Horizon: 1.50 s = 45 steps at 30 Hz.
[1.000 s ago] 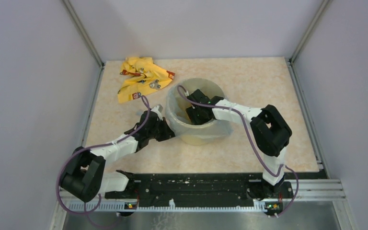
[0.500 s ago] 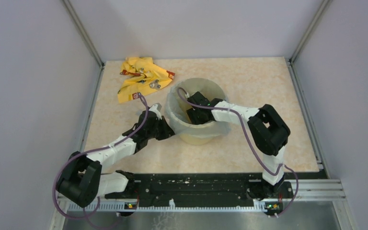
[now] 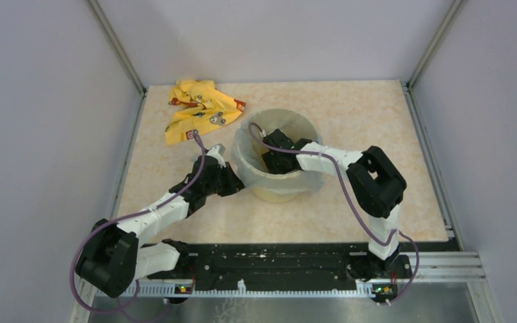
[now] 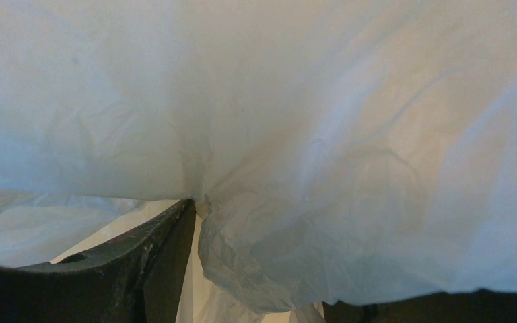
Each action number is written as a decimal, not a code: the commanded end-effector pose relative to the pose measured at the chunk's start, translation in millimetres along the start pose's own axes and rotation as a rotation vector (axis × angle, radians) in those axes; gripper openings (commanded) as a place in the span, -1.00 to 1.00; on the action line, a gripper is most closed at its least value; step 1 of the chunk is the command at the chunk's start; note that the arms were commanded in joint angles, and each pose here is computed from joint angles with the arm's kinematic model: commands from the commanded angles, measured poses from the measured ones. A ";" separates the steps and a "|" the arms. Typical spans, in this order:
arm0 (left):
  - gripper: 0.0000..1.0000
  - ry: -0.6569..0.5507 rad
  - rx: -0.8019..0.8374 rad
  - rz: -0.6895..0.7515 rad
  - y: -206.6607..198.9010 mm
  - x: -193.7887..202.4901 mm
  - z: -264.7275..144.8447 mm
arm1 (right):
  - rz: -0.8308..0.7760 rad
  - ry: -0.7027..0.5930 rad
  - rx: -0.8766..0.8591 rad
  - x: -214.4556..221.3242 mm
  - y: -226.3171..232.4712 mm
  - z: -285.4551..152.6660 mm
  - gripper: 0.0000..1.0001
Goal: Put the trash bags into the trash bin
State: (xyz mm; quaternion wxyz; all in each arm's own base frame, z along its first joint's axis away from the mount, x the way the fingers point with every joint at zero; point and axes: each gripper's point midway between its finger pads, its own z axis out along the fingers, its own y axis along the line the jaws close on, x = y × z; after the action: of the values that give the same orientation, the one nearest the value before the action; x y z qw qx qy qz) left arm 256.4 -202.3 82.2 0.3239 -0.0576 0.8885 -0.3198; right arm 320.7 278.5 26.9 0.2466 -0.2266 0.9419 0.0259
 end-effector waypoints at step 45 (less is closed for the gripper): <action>-0.48 -0.089 0.017 0.073 -24.8 -36.7 -12.5 | 0.016 0.004 0.038 -35.0 -16.0 -83.2 0.32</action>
State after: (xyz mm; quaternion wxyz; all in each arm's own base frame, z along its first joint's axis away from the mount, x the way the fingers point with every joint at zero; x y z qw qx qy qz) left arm 264.0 -196.6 101.8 0.3460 -0.0526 0.8870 -0.3013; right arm 310.0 257.3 79.3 0.2065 -0.2289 0.9512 -0.0096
